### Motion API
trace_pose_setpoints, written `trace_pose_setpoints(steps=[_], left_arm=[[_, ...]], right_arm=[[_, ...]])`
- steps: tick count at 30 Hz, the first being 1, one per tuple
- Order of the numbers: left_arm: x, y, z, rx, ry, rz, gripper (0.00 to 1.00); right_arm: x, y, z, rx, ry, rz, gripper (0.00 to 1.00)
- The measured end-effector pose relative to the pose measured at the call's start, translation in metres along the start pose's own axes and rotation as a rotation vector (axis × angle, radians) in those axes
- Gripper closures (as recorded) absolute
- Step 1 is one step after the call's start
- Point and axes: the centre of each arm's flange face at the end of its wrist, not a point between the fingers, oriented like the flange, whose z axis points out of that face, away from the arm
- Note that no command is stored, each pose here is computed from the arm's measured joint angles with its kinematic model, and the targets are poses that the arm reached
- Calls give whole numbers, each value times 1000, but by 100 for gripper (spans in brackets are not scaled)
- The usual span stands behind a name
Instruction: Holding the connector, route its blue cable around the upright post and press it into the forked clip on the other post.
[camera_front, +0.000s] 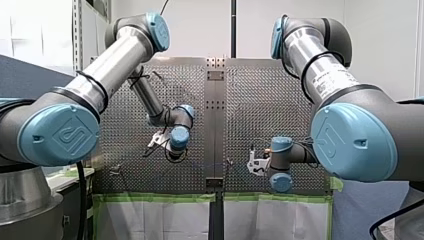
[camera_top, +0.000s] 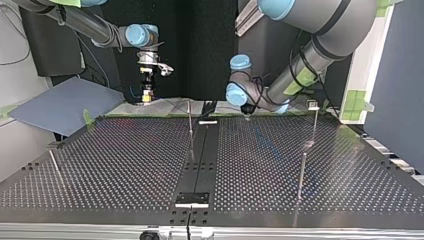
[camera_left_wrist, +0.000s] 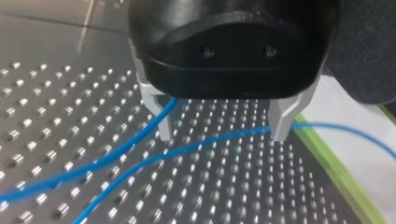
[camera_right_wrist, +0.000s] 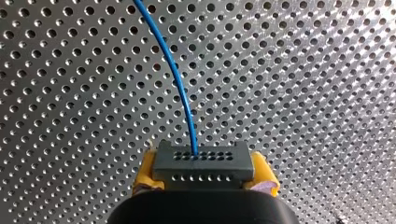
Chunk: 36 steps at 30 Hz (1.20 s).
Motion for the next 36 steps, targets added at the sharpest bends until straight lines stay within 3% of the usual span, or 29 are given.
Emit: trace_pose_setpoints(steps=[8,23,29,36], left_arm=[[10,-22,3,73,-18,-54,0],[5,-58,-13,237,-69,-173,0],[21,-73,-16,272,-34,-205,0],[22,-81,-15,282,-52,-279,0]], right_arm=[[0,-1,0,3,0,-1,100],[0,0,1,32,-2,1,100],[0,-2,2,69,-2,5,100],[0,-7,2,128,-2,17,100]])
